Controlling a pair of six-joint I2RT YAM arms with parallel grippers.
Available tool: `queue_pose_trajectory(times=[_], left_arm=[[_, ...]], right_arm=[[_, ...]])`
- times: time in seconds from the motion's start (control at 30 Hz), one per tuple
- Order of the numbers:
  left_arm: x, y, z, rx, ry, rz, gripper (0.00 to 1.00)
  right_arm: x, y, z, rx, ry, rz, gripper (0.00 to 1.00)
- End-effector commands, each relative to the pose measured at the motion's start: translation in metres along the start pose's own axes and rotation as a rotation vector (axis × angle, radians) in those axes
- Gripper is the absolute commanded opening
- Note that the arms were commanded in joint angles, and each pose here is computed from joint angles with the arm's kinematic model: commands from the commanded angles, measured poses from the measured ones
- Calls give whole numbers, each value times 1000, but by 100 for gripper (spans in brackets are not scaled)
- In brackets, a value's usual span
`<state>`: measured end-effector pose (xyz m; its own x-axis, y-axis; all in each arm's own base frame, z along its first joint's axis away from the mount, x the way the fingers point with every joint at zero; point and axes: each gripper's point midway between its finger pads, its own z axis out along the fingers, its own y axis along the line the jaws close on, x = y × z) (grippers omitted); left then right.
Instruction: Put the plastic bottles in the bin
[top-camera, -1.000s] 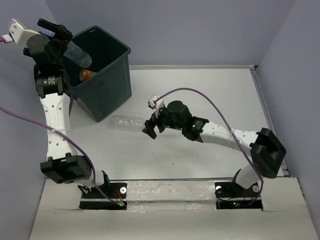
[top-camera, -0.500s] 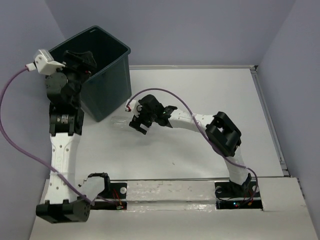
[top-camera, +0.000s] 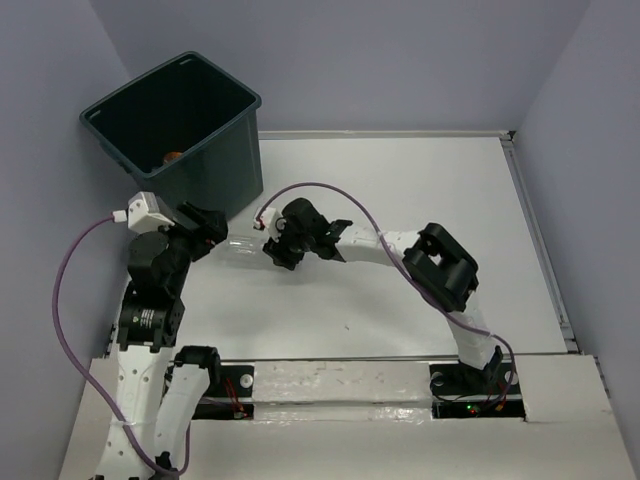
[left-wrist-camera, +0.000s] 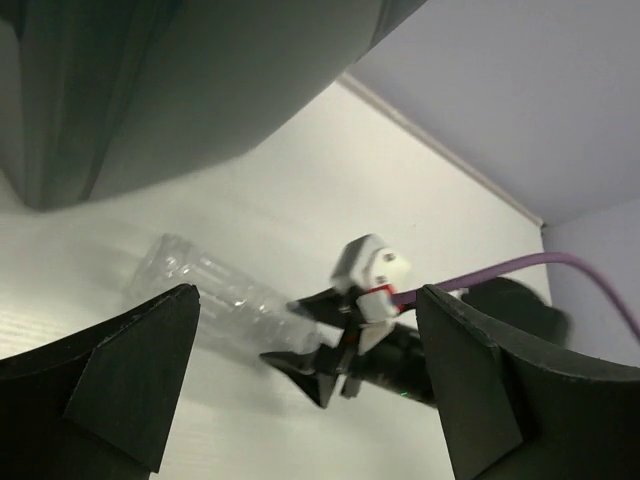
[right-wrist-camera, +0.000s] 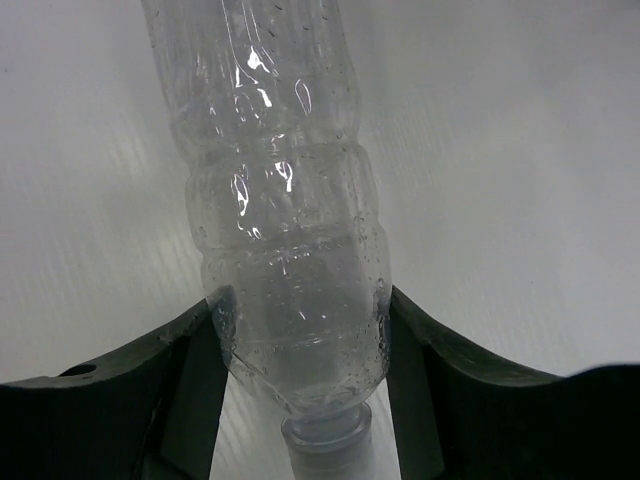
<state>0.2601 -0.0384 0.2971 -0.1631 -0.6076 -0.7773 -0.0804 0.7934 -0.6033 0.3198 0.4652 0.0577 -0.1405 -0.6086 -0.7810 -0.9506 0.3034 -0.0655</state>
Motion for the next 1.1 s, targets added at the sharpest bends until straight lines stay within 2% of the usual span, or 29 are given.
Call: queue_pose_trajectory(times=[0.0,0.07,0.2,0.27,0.4,0.6,0.67,0.7,0.73,0.77,0.8,0.83,0.93,1.03,1.07], left_arm=[[42,11,2,13,130,-37,99],[48,3,7,66,142,-61,99],[78,-17,20,198,279,-130,99],[84,-17,30,196,302,-138,99],[73,-27,40,240,246,-158,99],[77,-58,49,382,238,-210,99],[84,-63,52,393,248,-222,86],[85,-64,53,394,247,-227,68],[84,-67,53,398,241,-230,59],[79,-71,52,410,226,-235,51],[75,-74,51,417,215,-234,40],[70,-77,50,423,204,-233,38],[51,-87,49,429,161,-221,37],[22,-103,47,440,101,-205,37],[-2,-118,42,471,54,-197,37]], right_arm=[[-75,-1,-52,41,-247,44,45],[-83,5,-72,38,-300,75,44],[-89,29,-120,-14,-425,147,43],[-93,31,-131,-12,-457,161,43],[-101,43,-153,-54,-513,188,42],[-106,53,-165,-98,-558,202,42],[-109,58,-171,-121,-591,216,42],[-109,60,-173,-135,-600,218,42],[-110,62,-175,-147,-606,229,42],[-111,63,-176,-149,-611,234,44],[-111,61,-178,-139,-614,243,54],[-110,60,-178,-131,-616,250,62],[-111,60,-185,-121,-616,276,94],[-113,64,-203,-126,-641,284,98],[-113,65,-209,-122,-652,285,100]])
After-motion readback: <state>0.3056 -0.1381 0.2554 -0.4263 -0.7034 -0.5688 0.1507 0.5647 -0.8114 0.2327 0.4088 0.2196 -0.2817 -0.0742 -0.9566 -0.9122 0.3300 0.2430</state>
